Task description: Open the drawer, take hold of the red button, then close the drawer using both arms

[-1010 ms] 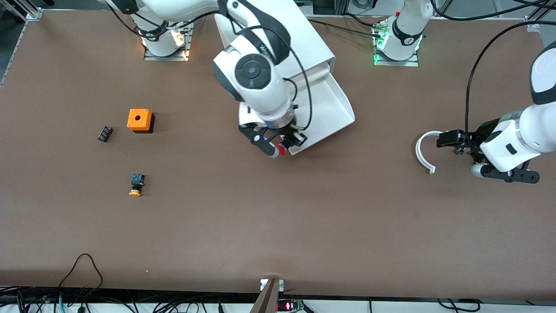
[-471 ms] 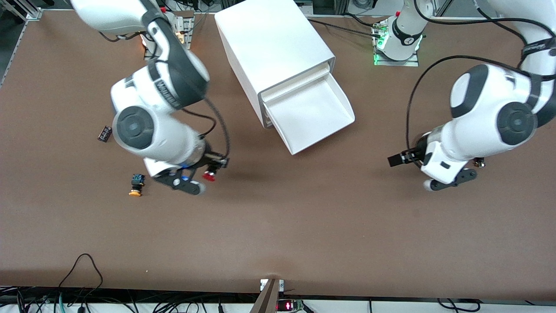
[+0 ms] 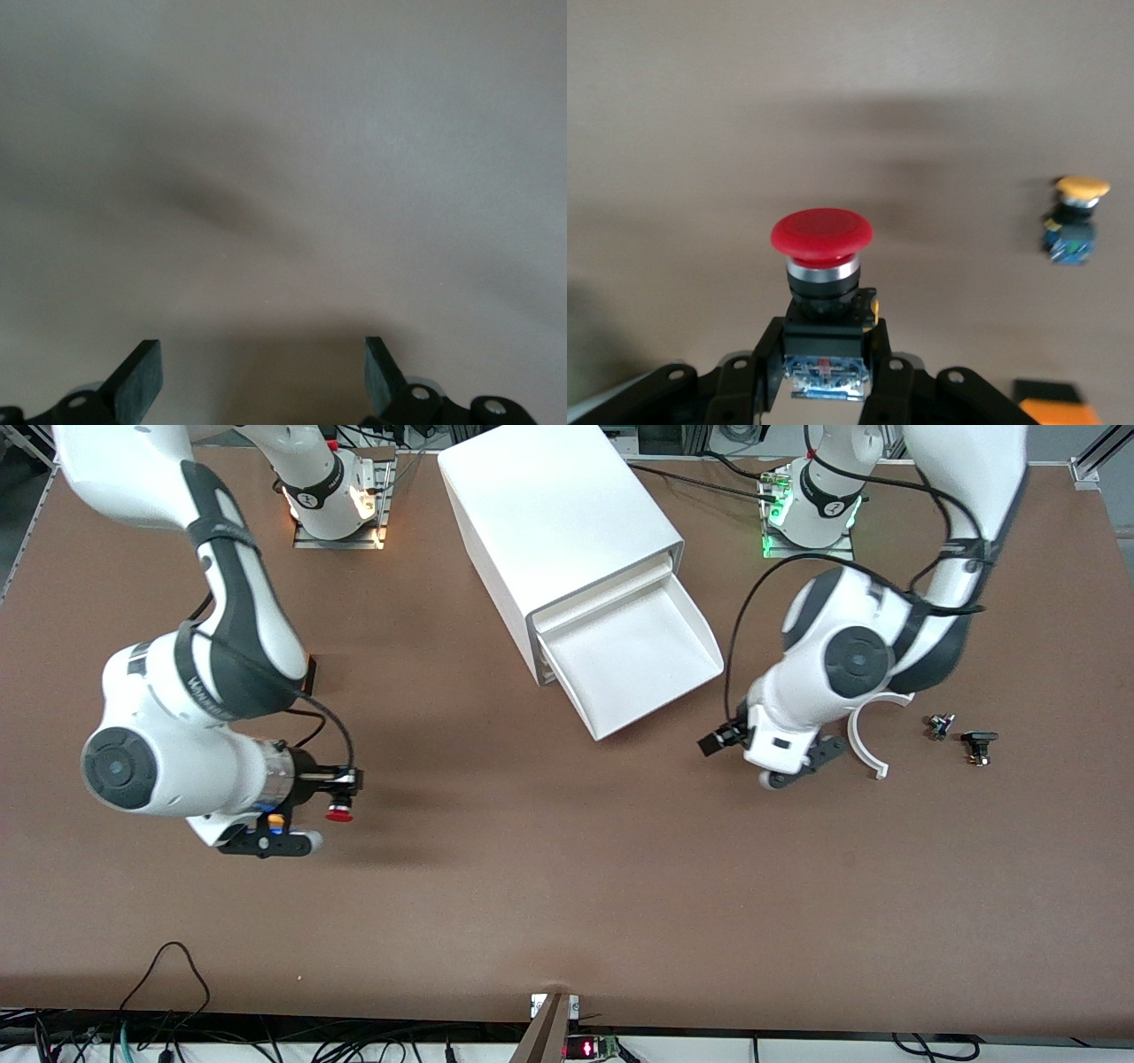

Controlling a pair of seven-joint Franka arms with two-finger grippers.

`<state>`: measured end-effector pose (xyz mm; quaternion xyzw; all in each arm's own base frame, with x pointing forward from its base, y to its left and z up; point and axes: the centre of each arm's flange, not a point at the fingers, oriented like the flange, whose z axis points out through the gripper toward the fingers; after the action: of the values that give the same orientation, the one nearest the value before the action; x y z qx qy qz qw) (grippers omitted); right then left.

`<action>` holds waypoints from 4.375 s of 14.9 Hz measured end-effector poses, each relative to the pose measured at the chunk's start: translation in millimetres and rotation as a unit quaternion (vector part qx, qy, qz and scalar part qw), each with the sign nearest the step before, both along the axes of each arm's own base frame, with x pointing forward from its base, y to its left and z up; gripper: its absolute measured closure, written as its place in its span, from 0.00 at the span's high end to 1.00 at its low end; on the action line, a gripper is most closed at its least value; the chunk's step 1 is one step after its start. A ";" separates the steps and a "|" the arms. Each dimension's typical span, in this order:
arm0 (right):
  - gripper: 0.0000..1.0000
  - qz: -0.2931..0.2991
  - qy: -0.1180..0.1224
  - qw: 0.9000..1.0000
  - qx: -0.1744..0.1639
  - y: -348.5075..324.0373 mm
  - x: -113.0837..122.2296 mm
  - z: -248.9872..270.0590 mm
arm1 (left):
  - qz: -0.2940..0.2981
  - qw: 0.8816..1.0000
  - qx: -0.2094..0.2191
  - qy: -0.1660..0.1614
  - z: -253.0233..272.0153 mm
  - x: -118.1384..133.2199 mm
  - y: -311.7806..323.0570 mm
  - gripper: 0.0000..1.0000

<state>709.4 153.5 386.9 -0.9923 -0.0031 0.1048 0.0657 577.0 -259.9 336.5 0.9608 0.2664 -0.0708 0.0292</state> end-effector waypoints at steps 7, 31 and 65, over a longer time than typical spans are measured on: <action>0.41 0.012 -0.031 0.999 -0.010 -49.3 -4.9 -106.1 | -0.009 0.999 0.053 -0.005 -42.4 -43.9 -65.1 1.00; 1.00 -0.008 -0.074 0.996 -0.053 -105.0 -24.2 -52.7 | -0.093 0.989 0.033 0.112 -45.5 -152.8 -167.5 1.00; 1.00 -0.022 -0.106 0.990 -0.092 -94.5 -132.2 278.4 | -0.312 0.949 0.009 0.043 174.6 6.9 99.1 1.00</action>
<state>577.2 59.1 665.3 -0.9995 0.0211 -0.0026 -0.0241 583.9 -160.8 511.1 0.9922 -0.0448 -0.1151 -0.0144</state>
